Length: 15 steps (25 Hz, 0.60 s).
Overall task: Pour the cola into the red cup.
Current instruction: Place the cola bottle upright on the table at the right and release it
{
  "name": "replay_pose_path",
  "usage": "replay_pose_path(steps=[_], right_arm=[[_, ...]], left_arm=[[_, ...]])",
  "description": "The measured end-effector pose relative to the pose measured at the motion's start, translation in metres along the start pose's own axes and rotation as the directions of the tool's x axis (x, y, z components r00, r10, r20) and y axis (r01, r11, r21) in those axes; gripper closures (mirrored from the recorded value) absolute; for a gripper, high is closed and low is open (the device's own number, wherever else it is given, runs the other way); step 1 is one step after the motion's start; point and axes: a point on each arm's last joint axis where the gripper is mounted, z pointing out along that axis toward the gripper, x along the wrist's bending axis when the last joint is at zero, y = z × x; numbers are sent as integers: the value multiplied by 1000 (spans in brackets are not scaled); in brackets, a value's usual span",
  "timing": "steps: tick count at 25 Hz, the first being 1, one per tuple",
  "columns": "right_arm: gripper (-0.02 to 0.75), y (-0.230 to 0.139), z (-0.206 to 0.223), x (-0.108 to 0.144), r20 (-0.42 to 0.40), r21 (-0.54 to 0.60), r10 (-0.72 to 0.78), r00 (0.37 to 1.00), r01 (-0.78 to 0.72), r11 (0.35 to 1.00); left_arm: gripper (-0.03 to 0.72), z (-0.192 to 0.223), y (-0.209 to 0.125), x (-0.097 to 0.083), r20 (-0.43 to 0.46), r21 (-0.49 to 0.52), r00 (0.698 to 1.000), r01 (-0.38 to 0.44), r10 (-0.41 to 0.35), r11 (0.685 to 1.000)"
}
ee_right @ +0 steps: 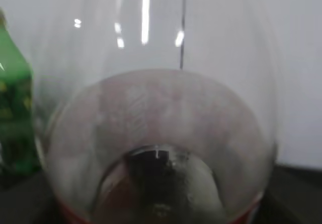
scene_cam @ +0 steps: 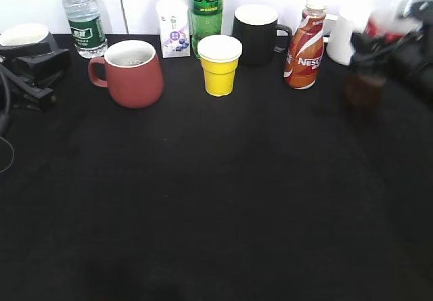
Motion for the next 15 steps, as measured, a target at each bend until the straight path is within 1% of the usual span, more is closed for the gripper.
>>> replay_pose_path(steps=[2,5,6,7,8,9,10,13,15], right_arm=[[245,-4,5,-1,11,-30,6,1000,-5,1000],[245,-5,6,-1,13,-31,7,1000,-6,1000],[229,-5,6,-1,13,-23,7,1000,-7,1000],[179,-3,5,-1,13,-4,10,1000,-10,1000],[127,-6,4,-1,15,55,13,1000,-13,998],[108,-11,3,-1,16,112,13,1000,-14,994],[101,-12,1,-1,16,164,11,1000,-14,986],[101,1,-4,-1,17,163,12,1000,-14,986],[100,10,-12,-1,18,220,11,1000,-15,975]], left_arm=[[392,0,0,0,1,0,1000,1,-1,1000],[392,0,1,0,5,-7,1000,0,0,1000],[392,0,1,-1,6,-12,1000,0,0,1000],[392,0,2,-1,8,-19,1000,0,0,1000],[392,0,2,-1,8,-21,1000,1,-1,1000],[392,0,2,-1,8,-21,1000,1,-1,1000],[392,0,2,-1,8,-21,1000,1,-1,1000],[392,-3,7,-1,1,-24,1000,-11,11,1000],[392,-10,16,-1,-24,-2,1000,-13,13,1000]])
